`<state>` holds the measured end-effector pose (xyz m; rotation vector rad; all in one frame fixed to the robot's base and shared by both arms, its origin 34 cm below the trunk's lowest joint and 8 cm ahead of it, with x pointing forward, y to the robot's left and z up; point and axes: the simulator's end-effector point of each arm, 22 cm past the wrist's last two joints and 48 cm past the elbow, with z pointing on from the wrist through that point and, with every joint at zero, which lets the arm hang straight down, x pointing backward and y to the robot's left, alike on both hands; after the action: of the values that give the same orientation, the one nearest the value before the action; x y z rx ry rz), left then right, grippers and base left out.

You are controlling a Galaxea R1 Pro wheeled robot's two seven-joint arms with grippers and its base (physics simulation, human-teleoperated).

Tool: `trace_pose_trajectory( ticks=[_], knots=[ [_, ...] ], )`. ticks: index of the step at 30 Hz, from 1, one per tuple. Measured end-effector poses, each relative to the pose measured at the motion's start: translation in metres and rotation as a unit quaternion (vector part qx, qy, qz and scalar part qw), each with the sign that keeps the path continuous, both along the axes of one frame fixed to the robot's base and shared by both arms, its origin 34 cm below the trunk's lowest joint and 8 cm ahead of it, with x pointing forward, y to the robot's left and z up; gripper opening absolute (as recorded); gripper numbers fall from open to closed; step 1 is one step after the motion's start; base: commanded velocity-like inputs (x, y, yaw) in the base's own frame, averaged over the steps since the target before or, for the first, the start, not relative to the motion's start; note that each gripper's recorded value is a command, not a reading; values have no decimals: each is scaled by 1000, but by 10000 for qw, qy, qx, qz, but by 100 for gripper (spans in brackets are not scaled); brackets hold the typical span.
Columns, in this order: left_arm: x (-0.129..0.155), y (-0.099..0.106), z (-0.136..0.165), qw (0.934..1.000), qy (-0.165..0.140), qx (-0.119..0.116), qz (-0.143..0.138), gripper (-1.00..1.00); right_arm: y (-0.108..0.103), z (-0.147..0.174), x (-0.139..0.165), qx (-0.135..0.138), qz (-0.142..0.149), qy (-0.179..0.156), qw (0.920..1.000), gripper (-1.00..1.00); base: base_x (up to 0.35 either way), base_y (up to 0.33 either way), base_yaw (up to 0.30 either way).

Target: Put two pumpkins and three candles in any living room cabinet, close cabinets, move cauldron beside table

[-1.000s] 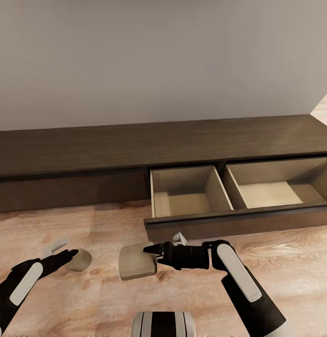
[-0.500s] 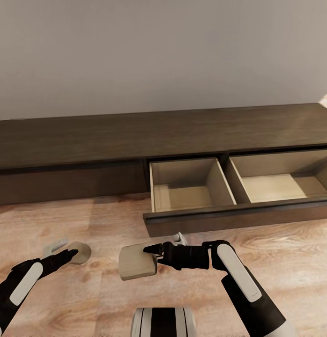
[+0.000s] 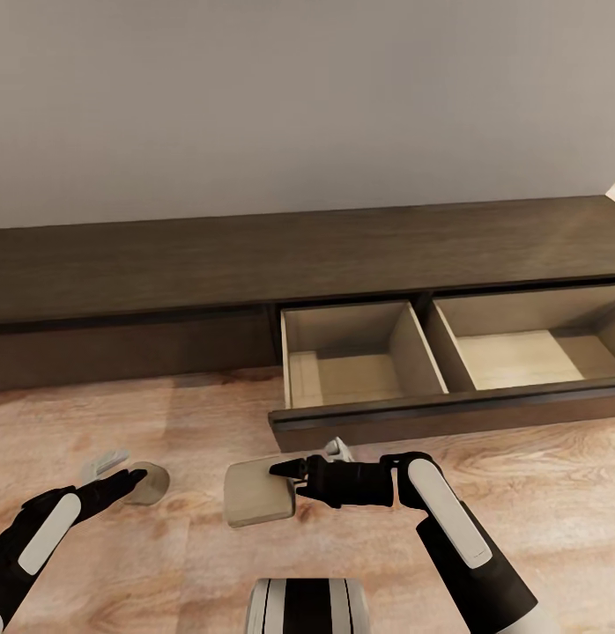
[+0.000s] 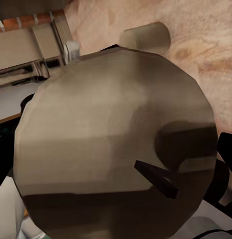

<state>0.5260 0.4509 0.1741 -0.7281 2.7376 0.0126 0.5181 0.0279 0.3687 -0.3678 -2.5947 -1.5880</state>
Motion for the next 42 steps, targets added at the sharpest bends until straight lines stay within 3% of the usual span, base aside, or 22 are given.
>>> trace_pose_trajectory(
  ticks=[42],
  knots=[
    [0, 1, 0, 10000, 7, 21, 12, 100, 0, -1, 0, -6, -8, 7, 10000, -100, 39, 22, 0]
  ],
)
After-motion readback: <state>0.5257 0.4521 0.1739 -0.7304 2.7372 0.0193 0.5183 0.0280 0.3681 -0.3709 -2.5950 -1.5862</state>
